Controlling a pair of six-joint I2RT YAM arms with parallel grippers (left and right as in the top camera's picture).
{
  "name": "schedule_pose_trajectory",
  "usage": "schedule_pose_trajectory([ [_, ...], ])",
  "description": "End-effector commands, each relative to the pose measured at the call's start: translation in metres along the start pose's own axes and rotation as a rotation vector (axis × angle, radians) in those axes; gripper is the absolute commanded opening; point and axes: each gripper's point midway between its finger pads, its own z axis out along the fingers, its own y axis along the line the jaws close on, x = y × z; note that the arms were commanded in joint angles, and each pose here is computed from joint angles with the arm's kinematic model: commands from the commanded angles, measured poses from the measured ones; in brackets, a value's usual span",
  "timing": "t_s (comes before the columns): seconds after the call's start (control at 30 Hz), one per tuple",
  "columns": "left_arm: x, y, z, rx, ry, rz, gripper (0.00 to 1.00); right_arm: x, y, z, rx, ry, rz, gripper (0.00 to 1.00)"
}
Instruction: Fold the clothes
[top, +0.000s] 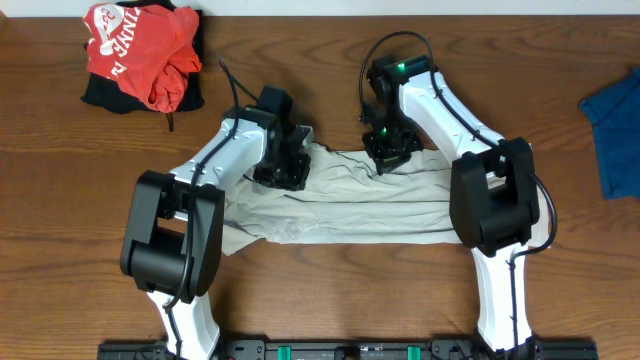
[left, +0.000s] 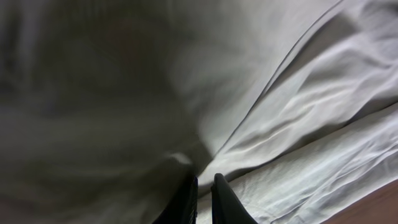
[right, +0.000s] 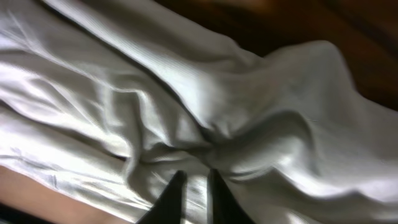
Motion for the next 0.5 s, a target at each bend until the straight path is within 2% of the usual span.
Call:
schedule_pose_trajectory([
  [0.0,0.002,0.000,-0.001,-0.004,-0.001,-0.002,0.11,-0.004,0.016,-0.007,-0.122,-0.019,-0.004,0.01],
  [0.3,-0.003,0.004,0.001,-0.005,-0.016,-0.013,0.11,0.011,0.002,0.015,-0.095,0.039,0.035,0.01],
  [0.47,0.007,0.033,0.002,-0.068,0.006,-0.090,0.11,0.024,-0.027,0.033,-0.052,0.079,0.101,0.01],
])
